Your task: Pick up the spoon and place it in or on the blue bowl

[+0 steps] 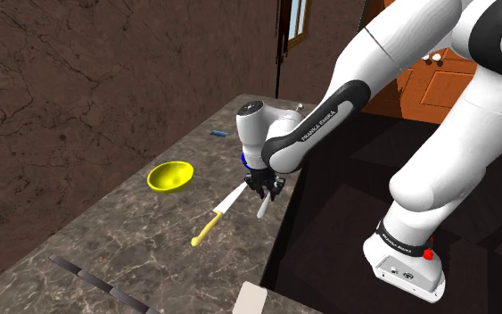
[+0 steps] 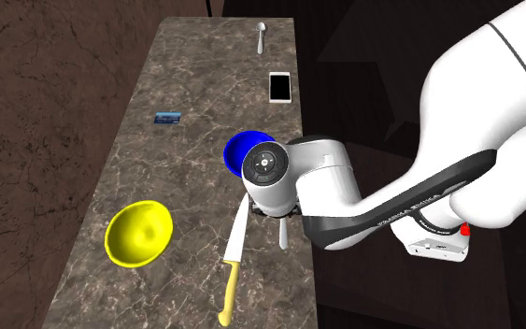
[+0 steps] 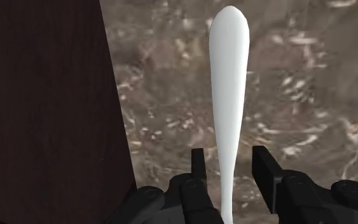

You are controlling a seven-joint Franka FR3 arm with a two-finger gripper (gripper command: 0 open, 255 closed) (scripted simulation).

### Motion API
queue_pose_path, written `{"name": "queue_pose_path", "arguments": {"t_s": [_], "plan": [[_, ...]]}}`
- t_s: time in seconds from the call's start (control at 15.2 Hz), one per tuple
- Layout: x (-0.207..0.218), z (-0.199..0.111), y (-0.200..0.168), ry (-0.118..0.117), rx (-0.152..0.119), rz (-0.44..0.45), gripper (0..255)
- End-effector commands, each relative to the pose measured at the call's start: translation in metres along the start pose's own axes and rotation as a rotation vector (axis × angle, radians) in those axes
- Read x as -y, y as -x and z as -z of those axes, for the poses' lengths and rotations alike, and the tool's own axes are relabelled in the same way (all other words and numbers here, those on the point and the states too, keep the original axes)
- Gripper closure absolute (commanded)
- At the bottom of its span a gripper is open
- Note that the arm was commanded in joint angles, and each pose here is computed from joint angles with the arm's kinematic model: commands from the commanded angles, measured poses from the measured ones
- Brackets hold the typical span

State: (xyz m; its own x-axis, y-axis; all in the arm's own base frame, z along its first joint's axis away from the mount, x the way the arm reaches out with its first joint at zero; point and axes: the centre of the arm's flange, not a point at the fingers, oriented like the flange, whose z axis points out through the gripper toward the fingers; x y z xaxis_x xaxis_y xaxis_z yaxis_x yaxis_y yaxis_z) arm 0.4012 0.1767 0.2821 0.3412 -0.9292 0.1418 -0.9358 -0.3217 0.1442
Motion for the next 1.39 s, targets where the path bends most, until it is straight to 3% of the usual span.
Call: {"name": "queue_pose_path", "arguments": {"t_s": [0.0, 0.46, 1.32], "plan": [[-0.001, -0.002, 0.0, 0.006, 0.0, 0.001, 255], [-0.001, -0.002, 0.0, 0.006, 0.0, 0.001, 255], [-0.011, 0.065, -0.01, 0.006, 0.0, 0.001, 255]]}}
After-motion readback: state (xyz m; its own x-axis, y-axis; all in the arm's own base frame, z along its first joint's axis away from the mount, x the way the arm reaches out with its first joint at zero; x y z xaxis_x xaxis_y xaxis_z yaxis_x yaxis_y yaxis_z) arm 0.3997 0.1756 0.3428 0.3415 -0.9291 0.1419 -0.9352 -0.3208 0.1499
